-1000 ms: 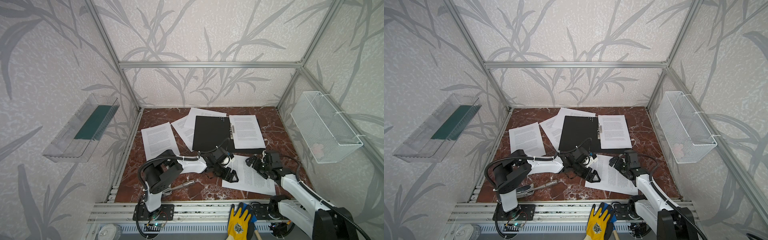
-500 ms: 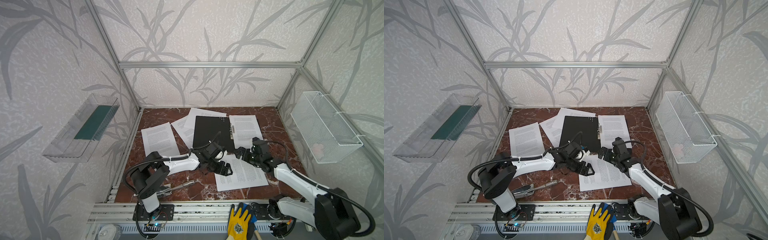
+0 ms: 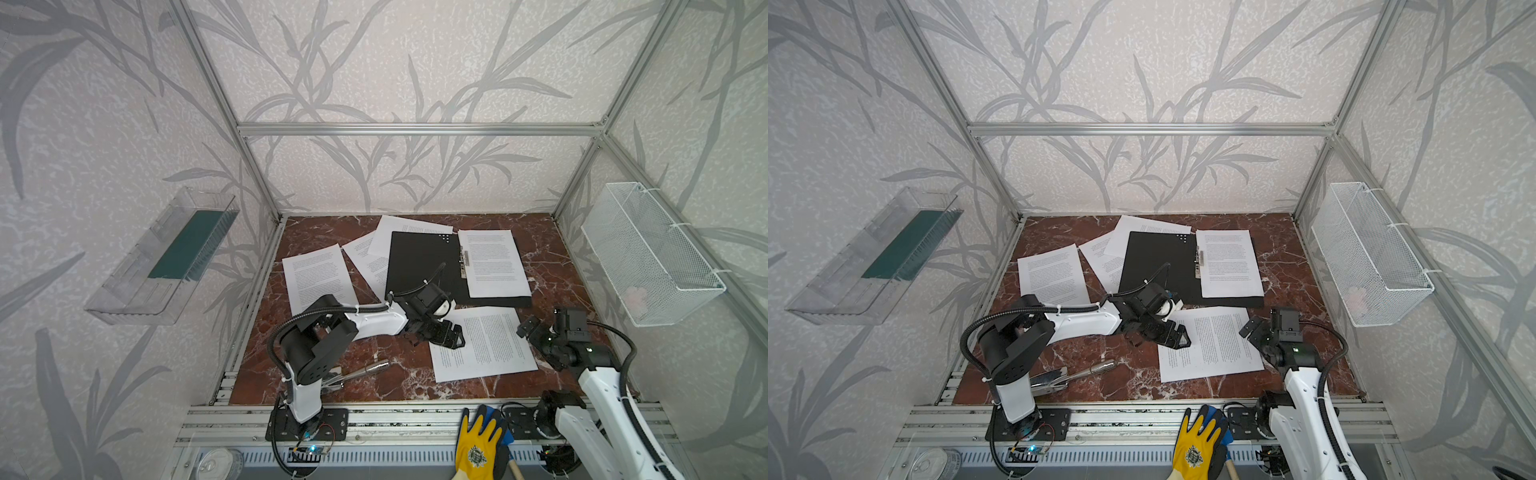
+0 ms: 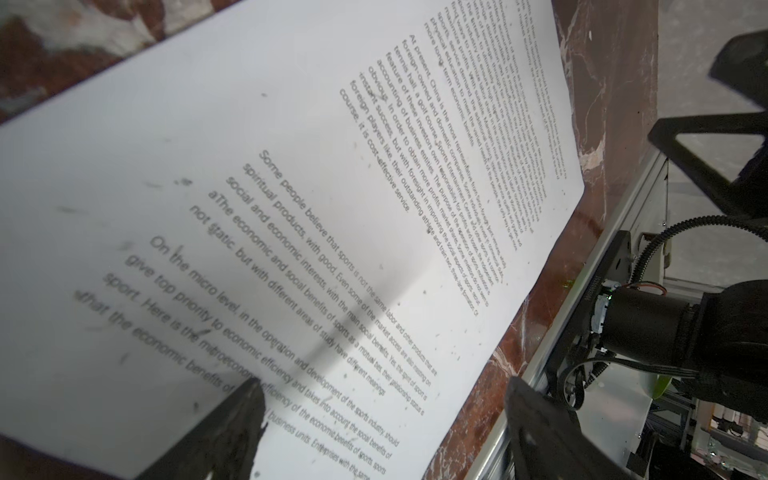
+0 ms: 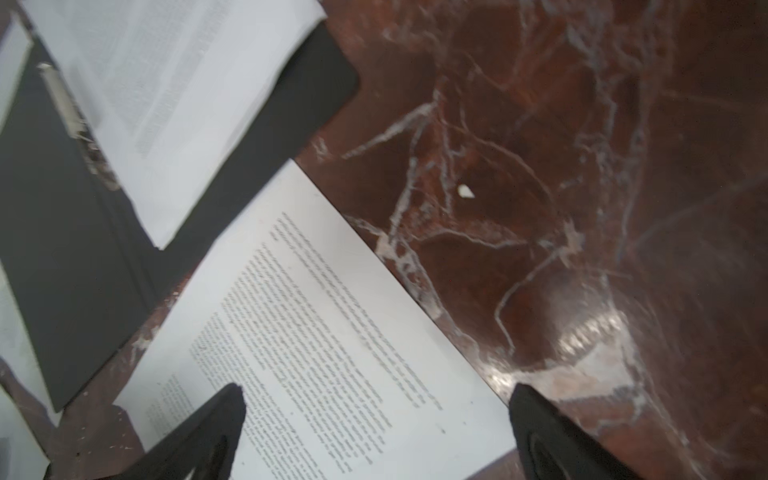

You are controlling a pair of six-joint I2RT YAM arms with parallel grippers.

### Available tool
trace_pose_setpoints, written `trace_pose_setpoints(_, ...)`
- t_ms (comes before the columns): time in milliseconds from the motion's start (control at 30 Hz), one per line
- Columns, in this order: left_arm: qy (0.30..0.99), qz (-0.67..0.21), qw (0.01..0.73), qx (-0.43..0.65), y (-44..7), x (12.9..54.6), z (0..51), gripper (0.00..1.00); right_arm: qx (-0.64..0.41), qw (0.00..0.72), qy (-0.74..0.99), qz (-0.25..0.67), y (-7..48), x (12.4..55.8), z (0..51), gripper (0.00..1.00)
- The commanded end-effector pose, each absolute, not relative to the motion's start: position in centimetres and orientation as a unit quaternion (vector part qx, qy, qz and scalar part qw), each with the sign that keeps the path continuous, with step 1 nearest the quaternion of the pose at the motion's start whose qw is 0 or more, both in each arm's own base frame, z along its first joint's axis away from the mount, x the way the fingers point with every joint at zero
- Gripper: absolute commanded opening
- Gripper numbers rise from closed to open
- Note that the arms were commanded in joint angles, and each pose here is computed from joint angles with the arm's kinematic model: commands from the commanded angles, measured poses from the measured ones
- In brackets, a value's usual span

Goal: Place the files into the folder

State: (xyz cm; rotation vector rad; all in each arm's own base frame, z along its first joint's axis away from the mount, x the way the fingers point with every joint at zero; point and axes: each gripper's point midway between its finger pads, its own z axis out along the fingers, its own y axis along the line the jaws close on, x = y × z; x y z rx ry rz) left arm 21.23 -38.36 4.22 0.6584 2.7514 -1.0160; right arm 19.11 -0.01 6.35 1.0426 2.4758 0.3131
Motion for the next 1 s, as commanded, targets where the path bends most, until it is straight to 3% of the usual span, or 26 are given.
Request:
trace_pose_setpoints(0, 0.927, -0.299, 0.049, 0.22, -36.5, 20.5, 1.4, 0.91, 0.424, 0.148, 0.89, 0.075, -0.6, 16.0, 4.3, 0.99)
trace_pose_setpoints(567, 0.925, -0.298, 0.013, 0.234, -36.8, 19.2, -0.8, 0.9, 0.45, 0.083, 0.868, 0.193, 3.8, 15.4, 1.4, 0.99)
trace_pose_setpoints(967, 0.925, -0.288, -0.007, 0.248, -37.4, 18.1, -1.9, 0.9, 0.411, 0.179, 0.84, 0.306, 5.8, 19.2, 4.8, 0.99)
